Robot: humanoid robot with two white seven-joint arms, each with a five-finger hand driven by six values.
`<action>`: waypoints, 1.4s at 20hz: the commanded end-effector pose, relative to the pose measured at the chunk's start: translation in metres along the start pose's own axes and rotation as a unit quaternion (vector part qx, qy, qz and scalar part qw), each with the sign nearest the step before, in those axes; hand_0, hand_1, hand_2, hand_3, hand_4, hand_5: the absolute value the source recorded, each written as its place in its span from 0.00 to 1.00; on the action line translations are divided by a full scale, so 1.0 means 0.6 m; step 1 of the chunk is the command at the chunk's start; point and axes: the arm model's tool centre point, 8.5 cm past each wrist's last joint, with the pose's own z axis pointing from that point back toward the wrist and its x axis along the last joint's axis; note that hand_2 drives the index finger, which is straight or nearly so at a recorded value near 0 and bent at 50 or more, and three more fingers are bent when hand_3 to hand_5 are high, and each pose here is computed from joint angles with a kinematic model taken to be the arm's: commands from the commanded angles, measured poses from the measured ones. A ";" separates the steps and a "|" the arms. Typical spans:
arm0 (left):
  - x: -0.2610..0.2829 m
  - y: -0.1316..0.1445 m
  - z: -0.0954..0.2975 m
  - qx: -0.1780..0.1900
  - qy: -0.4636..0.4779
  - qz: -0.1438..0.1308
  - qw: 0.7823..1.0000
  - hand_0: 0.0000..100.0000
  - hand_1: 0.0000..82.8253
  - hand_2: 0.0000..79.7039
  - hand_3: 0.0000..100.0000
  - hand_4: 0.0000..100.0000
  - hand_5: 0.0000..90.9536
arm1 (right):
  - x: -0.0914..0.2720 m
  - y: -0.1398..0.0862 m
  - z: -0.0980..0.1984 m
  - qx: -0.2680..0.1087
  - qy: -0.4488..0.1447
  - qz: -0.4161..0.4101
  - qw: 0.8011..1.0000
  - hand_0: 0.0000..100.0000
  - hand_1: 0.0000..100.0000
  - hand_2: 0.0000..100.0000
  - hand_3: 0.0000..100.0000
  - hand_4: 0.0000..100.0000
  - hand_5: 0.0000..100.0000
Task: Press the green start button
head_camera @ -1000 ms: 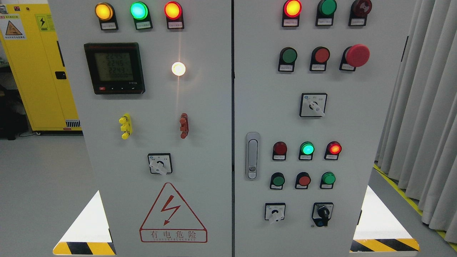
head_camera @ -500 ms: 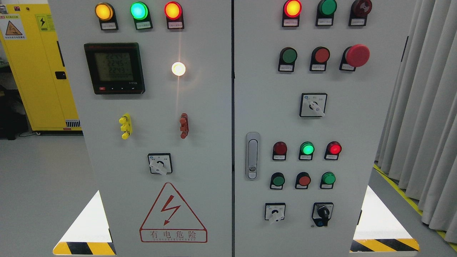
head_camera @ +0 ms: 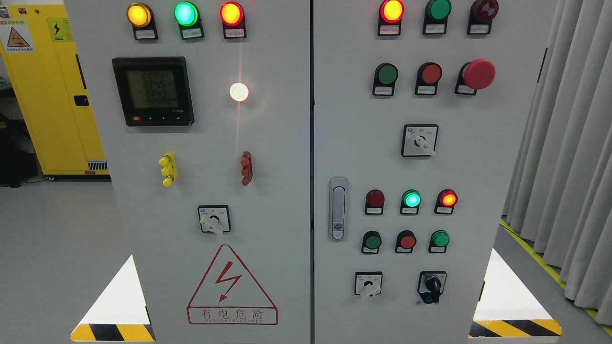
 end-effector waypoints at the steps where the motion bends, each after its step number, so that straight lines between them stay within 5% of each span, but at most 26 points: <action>1: 0.041 -0.007 -0.004 -0.004 -0.023 -0.001 1.000 0.12 0.67 0.00 0.00 0.00 0.00 | 0.156 -0.144 -0.076 -0.099 -0.116 0.154 0.976 0.18 0.52 0.00 0.35 0.38 0.31; 5: 0.041 -0.007 -0.004 -0.004 -0.023 -0.001 1.000 0.12 0.67 0.00 0.00 0.00 0.00 | 0.182 -0.219 -0.103 -0.129 -0.100 0.268 0.949 0.20 0.55 0.00 0.60 0.64 0.58; 9: 0.041 -0.007 -0.004 -0.004 -0.023 -0.001 1.000 0.12 0.67 0.00 0.00 0.00 0.00 | 0.209 -0.238 -0.118 -0.136 -0.091 0.333 0.929 0.26 0.59 0.00 0.73 0.74 0.70; 19: 0.041 -0.007 -0.004 -0.004 -0.023 -0.001 1.000 0.12 0.67 0.00 0.00 0.00 0.00 | 0.260 -0.291 -0.163 -0.152 -0.088 0.419 0.891 0.39 0.63 0.00 0.75 0.76 0.79; 28: 0.041 -0.007 -0.004 -0.004 -0.023 -0.001 1.000 0.12 0.67 0.00 0.00 0.00 0.00 | 0.255 -0.292 -0.186 -0.137 -0.078 0.430 0.889 0.44 0.64 0.00 0.74 0.76 0.79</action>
